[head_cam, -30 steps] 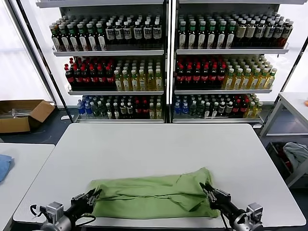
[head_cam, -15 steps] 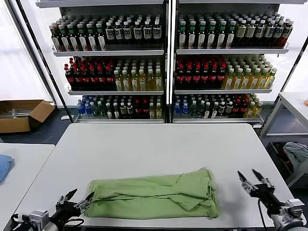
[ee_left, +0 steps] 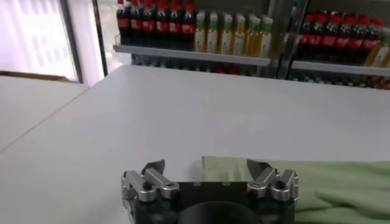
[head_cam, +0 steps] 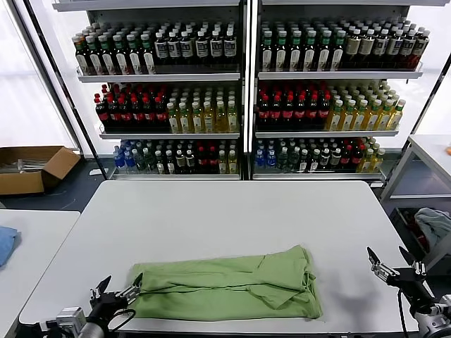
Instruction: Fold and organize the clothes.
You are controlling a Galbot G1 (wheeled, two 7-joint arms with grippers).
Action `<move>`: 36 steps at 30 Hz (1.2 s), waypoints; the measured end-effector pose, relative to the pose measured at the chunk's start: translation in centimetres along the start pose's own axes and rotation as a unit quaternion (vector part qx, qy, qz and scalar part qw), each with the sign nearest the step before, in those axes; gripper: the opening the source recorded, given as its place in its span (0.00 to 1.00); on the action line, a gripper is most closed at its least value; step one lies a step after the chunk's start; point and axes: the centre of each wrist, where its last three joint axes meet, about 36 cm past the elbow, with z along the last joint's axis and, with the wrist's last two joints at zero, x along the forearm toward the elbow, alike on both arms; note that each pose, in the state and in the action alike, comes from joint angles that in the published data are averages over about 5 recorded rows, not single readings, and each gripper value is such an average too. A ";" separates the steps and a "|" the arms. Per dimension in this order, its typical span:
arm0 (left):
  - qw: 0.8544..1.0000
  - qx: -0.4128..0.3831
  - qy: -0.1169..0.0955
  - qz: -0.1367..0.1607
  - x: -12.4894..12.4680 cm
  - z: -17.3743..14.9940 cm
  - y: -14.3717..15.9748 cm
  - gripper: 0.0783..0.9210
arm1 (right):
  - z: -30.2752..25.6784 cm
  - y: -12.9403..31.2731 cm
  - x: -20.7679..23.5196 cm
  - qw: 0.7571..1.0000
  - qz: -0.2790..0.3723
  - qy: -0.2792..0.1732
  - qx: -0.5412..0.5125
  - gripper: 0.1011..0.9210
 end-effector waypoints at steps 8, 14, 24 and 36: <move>1.000 0.004 0.019 -0.016 -0.5 1.7 -1.5 0.82 | -0.3 0.1 0.2 1.000 -0.002 -0.009 -0.003 0.88; 0.999 -0.010 0.034 -0.035 -0.6 2.8 -1.7 0.62 | -0.8 0.2 -0.1 1.000 -0.005 -0.016 -0.002 0.88; 0.999 -0.020 0.038 -0.033 0.0 3.8 -3.0 0.28 | -1.5 0.7 -1.3 1.000 -0.014 -0.024 -0.001 0.88; 0.997 -0.047 0.003 -0.057 -1.4 2.1 0.8 0.02 | -2.1 1.6 -2.6 0.999 -0.032 -0.036 -0.002 0.88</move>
